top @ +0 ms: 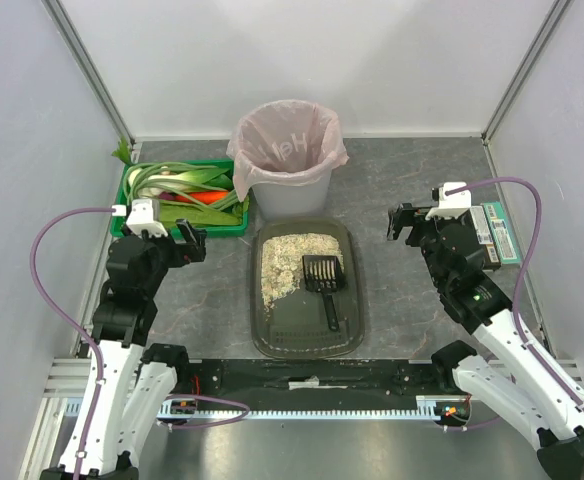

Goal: Clean the litter box

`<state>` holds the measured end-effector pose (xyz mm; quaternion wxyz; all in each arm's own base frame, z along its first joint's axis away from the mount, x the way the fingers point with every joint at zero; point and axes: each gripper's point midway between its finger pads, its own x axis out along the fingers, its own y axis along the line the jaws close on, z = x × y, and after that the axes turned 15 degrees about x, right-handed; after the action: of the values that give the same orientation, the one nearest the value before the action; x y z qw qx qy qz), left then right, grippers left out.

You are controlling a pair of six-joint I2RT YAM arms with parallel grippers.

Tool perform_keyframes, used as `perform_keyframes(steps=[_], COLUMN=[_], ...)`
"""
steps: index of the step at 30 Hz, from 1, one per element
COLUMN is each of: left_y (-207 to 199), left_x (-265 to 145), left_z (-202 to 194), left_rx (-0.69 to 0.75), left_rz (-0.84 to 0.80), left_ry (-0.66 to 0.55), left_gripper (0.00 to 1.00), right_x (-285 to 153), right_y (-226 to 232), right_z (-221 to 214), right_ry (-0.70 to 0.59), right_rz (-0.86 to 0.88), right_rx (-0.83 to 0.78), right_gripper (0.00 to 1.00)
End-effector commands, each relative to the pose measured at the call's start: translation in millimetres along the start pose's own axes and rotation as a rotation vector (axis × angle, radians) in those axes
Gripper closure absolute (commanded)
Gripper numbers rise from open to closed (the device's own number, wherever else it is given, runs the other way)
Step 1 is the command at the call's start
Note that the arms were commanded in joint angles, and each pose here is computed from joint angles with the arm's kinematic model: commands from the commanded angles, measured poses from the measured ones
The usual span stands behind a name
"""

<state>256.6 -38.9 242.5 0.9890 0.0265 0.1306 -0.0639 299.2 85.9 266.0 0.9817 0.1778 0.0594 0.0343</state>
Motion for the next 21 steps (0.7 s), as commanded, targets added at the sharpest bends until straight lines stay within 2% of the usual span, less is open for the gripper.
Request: perform_keyframes(steps=[1,6,8,10,12,15,17,19,21], left_y=[9.6,24.5,36.7,38.6,29.1,11.5,-0.8,-9.9,-20.7], left_x=[-2.5,-3.9,-6.2,-7.9,-8.4,2.6,12.6,16.2,22.0], left_z=[20.8,29.4,36.0,54.1,77.7,94.8,98.9,109.7,107.3], left_rx=[-0.028,-0.059,-0.094,-0.097,-0.065,-0.05,-0.088,-0.098,-0.073], left_rz=[0.056,0.144,0.218,0.224,0.16,0.055,-0.011,-0.057,-0.098], left_ry=[-0.059,-0.081,-0.1,-0.149,-0.214,-0.209,-0.194,-0.236,-0.23], left_gripper=[0.01,0.01,0.01,0.02,0.06,0.2,0.22,0.22,0.23], right_x=[0.3,-2.4,-2.2,-4.0,-5.8,-13.2,-17.1,-26.5,-40.0], right_y=[7.2,18.6,29.1,31.8,40.4,61.3,72.9,83.1,94.7], right_z=[19.6,28.9,25.1,11.3,-1.1,-17.3,-32.8,-57.2,-75.8], right_ry=[-0.048,-0.002,0.06,0.156,0.262,0.384,0.463,0.581,0.652], right_rz=[0.012,0.035,0.071,0.082,0.114,0.222,0.283,0.339,0.362], right_rx=[0.037,0.041,0.034,0.002,-0.021,-0.02,0.005,0.0,-0.063], right_gripper=[0.03,0.07,0.07,0.08,0.11,0.16,0.21,0.25,0.29])
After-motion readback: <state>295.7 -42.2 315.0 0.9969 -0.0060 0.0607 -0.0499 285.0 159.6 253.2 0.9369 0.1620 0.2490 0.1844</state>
